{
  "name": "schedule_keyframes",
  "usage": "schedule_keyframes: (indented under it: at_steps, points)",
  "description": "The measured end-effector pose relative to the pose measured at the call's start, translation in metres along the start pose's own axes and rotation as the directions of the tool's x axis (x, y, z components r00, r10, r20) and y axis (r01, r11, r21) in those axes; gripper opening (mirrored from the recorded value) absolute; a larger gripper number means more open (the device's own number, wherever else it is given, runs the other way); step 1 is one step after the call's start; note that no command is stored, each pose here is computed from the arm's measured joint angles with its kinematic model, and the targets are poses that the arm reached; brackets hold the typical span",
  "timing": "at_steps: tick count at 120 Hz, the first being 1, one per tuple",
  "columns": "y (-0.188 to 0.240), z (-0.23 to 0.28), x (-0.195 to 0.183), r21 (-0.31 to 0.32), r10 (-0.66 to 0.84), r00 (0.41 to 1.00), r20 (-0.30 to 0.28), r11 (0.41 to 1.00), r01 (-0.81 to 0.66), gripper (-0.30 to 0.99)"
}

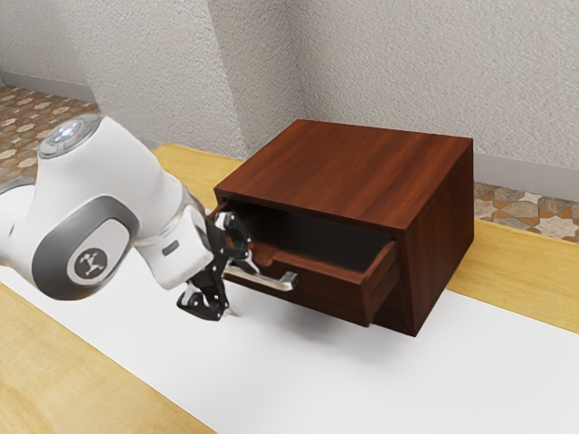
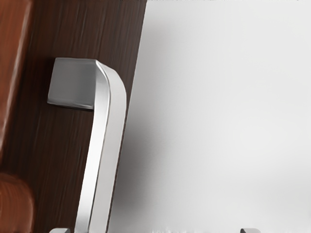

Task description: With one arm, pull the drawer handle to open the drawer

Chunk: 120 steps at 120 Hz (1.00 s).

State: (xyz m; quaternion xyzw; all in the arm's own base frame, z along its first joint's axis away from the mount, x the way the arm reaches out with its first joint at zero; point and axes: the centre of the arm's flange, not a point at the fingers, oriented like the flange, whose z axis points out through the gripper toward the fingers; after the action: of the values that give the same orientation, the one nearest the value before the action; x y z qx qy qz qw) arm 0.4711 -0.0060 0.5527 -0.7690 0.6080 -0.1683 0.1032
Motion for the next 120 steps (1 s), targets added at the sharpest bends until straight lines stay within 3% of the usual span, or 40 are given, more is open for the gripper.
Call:
schedule_keyframes:
  at_steps: [85, 120]
  points:
    - [0.054, -0.029, -0.012, 0.033, -0.007, 0.999, -0.046, 0.999, 0.009, 0.4]
    - [0.069, -0.03, -0.015, 0.032, -0.009, 0.999, -0.052, 0.999, 0.011, 0.46]
